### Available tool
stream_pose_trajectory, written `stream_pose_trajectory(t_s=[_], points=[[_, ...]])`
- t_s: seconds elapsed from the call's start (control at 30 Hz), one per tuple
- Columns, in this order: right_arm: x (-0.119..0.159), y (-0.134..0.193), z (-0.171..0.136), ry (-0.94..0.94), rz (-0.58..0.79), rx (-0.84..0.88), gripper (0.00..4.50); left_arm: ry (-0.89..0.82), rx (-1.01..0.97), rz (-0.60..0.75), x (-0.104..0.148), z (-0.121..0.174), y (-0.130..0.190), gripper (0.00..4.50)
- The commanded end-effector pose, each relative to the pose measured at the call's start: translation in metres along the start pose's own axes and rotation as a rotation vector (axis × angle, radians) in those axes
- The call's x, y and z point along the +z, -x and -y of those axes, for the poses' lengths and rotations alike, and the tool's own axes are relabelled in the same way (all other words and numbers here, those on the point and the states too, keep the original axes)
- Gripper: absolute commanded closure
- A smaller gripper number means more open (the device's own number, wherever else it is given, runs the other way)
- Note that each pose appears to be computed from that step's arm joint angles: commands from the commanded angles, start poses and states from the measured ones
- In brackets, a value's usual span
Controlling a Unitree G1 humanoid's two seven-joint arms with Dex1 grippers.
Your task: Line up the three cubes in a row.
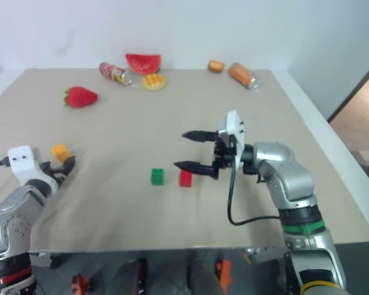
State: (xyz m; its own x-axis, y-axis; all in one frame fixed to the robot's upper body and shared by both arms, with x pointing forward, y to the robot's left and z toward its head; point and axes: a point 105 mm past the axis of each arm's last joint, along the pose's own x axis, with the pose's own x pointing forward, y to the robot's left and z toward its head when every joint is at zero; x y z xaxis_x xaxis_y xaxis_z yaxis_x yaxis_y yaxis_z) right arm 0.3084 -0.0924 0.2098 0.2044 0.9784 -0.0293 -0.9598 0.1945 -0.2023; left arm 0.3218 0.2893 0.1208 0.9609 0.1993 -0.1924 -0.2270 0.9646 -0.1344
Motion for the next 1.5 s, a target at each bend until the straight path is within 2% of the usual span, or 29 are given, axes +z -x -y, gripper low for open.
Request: stream_pose_trajectory(t_s=[0.03, 0.4, 0.7, 1.07, 1.5], points=[[0.010, 0.003, 0.000, 0.042, 0.023, -0.011, 0.00, -0.045, 0.016, 0.044, 0.014, 0.000, -0.006, 0.63], [0.011, 0.010, -0.002, 0.038, 0.026, -0.042, 0.00, -0.105, -0.027, 0.044, 0.019, 0.016, -0.029, 0.63], [0.010, 0.011, 0.000, 0.025, 0.028, -0.050, 0.00, -0.058, 0.050, 0.019, 0.012, 0.015, -0.031, 0.63], [0.010, 0.009, 0.000, 0.020, 0.031, -0.050, 0.00, -0.068, 0.125, 0.011, 0.006, -0.006, -0.037, 0.63], [0.017, 0.006, -0.002, 0.006, 0.068, -0.041, 0.00, -0.141, 0.064, 0.056, 0.017, 0.009, -0.048, 0.63]])
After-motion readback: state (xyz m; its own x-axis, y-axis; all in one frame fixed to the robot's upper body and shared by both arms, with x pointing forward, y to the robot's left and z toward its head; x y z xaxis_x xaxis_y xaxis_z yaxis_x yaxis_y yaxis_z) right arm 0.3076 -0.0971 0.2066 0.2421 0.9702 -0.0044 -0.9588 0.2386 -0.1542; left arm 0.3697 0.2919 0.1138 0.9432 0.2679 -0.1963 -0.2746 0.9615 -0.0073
